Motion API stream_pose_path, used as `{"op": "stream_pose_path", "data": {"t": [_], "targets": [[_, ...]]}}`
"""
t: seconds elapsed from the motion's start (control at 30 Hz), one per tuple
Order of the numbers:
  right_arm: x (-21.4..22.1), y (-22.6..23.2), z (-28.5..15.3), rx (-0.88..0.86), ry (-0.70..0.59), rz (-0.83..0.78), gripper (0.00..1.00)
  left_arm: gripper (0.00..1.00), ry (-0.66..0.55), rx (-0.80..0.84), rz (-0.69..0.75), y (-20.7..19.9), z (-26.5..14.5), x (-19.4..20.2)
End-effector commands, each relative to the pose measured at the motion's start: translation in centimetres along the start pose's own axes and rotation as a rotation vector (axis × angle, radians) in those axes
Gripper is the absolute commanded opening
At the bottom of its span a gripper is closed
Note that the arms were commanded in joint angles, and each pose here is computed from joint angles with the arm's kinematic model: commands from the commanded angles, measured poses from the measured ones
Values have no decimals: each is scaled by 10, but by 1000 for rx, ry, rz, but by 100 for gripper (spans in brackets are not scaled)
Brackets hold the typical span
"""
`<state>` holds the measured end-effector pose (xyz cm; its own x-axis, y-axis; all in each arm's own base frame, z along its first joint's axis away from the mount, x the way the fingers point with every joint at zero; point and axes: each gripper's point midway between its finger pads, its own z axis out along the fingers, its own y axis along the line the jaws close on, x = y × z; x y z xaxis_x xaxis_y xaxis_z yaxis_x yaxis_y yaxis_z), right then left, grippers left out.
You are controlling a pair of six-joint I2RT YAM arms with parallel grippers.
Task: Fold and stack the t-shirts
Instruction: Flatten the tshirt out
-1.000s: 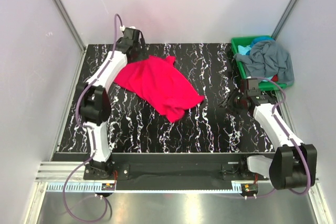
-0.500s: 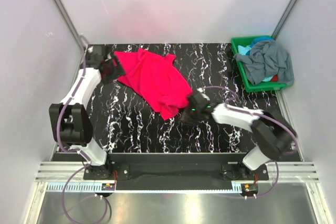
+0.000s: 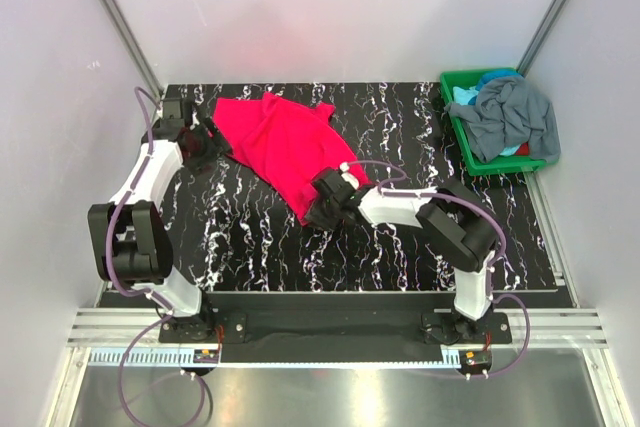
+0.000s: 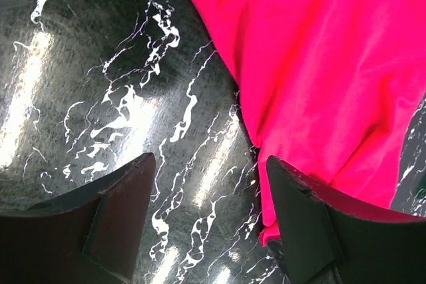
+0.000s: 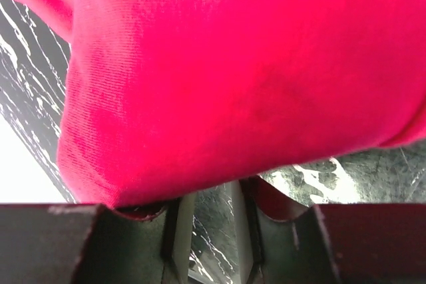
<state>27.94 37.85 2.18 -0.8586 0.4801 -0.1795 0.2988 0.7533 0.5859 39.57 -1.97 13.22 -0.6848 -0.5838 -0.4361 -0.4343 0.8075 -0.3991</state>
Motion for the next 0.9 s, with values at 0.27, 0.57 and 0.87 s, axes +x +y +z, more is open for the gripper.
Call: {"op": "stream_pose_path", "data": {"t": [0.27,0.57,0.87], "targets": [[-61,-23,-26,151,-245,-146,0,72,-64,20,41,-6,-2,-12],[-160,32,-255,-6,-662,-256,0,71,-188,-120,45,11,-7,-44],[-172,59,-411,-242,-863,-255,0,72,-107,-123,123,-10,22,-16]]}}
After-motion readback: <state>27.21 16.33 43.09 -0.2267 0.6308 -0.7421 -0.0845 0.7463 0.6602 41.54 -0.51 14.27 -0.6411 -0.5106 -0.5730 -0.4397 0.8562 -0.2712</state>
